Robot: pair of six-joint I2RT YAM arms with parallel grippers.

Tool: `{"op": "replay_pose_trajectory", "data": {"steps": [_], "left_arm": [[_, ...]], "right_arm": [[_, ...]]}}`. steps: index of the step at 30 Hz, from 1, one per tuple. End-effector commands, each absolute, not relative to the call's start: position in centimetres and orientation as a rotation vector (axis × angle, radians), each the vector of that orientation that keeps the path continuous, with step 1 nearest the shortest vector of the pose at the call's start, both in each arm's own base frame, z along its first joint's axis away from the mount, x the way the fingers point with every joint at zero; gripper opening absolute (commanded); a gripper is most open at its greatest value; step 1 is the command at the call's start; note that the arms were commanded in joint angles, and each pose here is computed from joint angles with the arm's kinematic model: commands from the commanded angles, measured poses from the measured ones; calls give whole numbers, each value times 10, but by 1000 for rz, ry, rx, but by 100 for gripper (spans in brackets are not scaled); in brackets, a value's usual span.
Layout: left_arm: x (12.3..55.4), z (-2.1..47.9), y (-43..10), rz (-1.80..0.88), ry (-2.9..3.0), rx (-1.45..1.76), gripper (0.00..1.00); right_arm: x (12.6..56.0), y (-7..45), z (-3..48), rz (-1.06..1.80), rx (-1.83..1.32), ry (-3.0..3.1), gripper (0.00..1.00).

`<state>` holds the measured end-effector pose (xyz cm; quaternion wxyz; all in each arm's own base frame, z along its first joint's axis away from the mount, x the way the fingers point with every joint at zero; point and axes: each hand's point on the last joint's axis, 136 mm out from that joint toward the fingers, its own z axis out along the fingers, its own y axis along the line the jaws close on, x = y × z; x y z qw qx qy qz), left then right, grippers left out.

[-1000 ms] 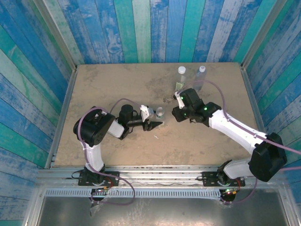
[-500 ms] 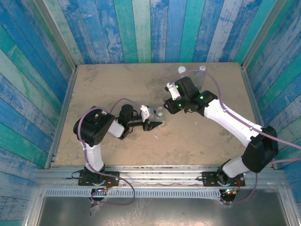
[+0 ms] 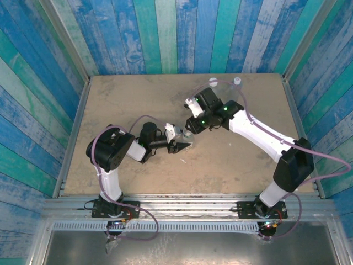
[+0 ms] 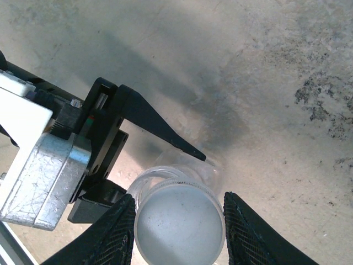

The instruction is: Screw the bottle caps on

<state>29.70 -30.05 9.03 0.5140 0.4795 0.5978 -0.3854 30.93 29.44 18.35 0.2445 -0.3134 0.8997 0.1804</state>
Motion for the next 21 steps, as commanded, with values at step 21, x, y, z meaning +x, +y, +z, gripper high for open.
{"op": "replay_pose_trajectory", "data": {"steps": [21], "left_arm": [[296, 65, -302, -951, 1511, 1174, 60]], "right_arm": [[299, 306, 169, 417, -989, 2535, 45]]}}
